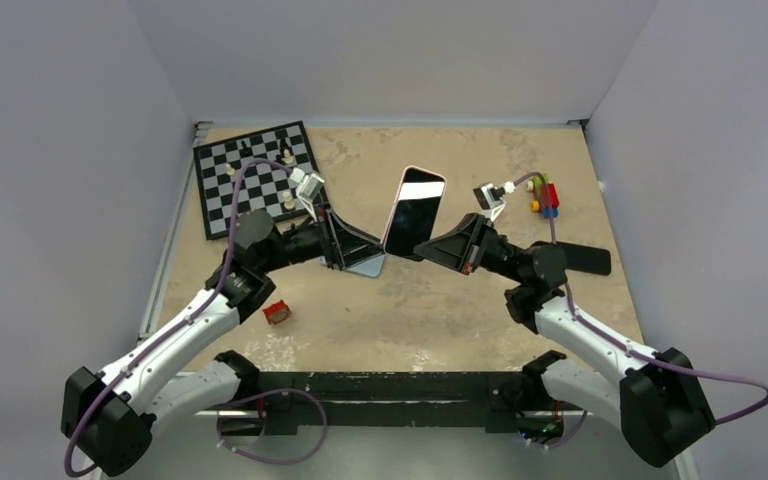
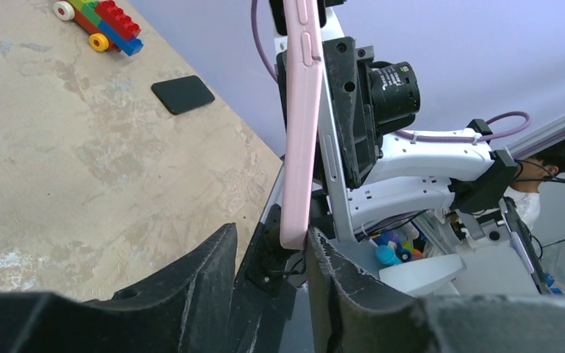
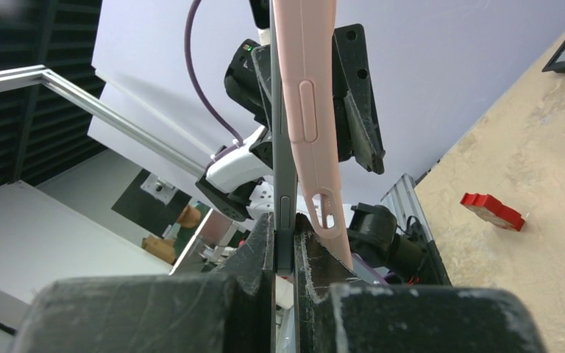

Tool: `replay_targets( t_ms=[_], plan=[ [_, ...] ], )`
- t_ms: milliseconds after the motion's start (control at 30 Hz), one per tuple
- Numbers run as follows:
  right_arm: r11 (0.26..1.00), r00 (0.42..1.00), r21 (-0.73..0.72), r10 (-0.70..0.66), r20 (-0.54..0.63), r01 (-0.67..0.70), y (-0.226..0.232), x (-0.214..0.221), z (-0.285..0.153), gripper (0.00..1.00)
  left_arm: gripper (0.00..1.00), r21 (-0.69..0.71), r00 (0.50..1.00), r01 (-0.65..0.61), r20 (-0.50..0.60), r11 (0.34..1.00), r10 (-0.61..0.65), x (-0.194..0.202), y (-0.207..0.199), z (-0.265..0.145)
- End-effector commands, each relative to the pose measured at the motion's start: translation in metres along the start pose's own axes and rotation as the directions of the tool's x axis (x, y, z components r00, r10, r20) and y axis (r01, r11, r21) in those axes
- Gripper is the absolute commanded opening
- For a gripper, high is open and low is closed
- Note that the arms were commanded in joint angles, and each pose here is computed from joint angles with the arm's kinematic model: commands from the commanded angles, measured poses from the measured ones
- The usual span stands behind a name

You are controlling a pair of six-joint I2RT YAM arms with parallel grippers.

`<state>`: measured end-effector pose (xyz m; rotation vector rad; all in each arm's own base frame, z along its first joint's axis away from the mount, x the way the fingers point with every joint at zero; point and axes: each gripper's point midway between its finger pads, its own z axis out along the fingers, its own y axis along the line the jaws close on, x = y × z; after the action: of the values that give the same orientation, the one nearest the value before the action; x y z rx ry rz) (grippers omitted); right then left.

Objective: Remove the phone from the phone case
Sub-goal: Remove the phone case from the phone.

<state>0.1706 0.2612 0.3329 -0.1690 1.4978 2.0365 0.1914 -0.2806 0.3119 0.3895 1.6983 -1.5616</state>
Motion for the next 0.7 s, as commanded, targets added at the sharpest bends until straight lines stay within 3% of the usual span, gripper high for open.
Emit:
replay_targets(
  t_ms=[0,233,433,500,667],
  plan=[
    [0.991,0.996,-0.103,-0.089,0.002,0.089,0.031,-0.001,0.001,0.00,0.41,-0.045,0.999,-0.035,0.038,0.998,0.036,-0.020,0.003,0.008],
    [0.993,0.995,-0.064,-0.099,0.001,0.099,0.023,0.001,0.002,0.00,0.48,-0.038,0.999,-0.028,0.030,0.999,0.029,-0.036,-0.001,0.024],
    [0.994,0.994,-0.037,-0.106,-0.015,0.105,0.019,0.005,0.006,0.00,0.41,-0.030,0.999,0.005,0.046,1.000,-0.003,-0.045,0.000,0.035],
    [0.994,0.994,-0.032,-0.103,-0.019,0.103,0.018,0.007,0.007,0.00,0.37,-0.027,0.999,0.006,0.052,1.000,-0.004,-0.049,-0.001,0.038],
    [0.995,0.995,-0.013,-0.096,-0.027,0.096,0.014,0.012,0.009,0.00,0.16,-0.073,0.997,-0.018,0.076,0.997,0.023,-0.057,0.004,0.038]
  ],
)
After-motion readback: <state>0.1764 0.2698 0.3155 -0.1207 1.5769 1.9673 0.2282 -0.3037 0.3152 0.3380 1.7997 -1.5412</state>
